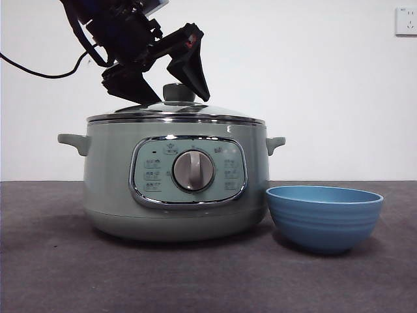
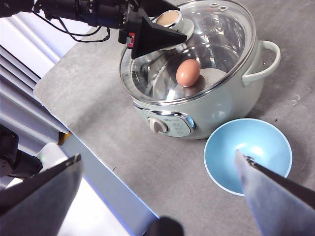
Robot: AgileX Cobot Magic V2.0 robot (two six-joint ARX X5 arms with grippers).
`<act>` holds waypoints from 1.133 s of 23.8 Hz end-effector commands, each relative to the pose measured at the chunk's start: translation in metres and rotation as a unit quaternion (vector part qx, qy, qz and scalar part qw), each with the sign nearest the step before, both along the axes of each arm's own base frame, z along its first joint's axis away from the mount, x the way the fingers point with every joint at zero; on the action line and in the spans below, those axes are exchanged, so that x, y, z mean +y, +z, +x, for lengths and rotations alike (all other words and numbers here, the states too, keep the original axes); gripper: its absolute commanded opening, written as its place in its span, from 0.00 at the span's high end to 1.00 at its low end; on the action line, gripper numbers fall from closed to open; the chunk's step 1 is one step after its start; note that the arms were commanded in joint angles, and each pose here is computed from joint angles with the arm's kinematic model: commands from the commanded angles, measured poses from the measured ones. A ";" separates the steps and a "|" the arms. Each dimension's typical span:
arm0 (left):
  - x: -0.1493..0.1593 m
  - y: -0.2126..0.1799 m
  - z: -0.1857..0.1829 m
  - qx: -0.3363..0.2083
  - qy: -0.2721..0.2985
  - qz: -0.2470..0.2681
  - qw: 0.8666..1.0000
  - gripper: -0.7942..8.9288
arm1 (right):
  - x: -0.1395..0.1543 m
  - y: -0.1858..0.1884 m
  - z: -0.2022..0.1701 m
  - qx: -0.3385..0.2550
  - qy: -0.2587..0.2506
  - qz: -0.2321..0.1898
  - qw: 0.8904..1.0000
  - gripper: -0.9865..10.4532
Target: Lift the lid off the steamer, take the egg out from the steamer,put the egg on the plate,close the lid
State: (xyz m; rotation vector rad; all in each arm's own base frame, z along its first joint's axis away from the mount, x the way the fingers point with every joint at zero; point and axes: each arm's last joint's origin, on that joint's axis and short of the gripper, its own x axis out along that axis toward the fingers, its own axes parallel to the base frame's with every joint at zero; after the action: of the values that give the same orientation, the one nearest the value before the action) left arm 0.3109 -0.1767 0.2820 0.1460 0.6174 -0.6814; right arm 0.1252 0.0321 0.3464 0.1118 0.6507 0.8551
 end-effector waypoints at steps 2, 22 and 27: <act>-0.004 -0.003 -0.001 0.003 -0.006 0.004 1.000 0.40 | 0.000 0.001 0.000 0.000 0.000 0.002 1.000 0.42; -0.001 0.028 -0.010 -0.036 -0.007 -0.022 0.999 0.93 | 0.000 0.001 0.000 0.000 -0.001 0.002 1.000 0.42; 0.000 0.067 -0.012 -0.058 -0.007 -0.034 0.998 0.93 | 0.000 0.001 0.000 0.000 -0.001 0.002 1.000 0.42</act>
State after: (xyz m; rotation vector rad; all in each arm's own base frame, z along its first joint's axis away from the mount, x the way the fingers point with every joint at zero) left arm 0.3027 -0.1781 0.3275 0.1474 0.5762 -0.6966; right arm 0.1252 0.0321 0.3464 0.1117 0.6507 0.8548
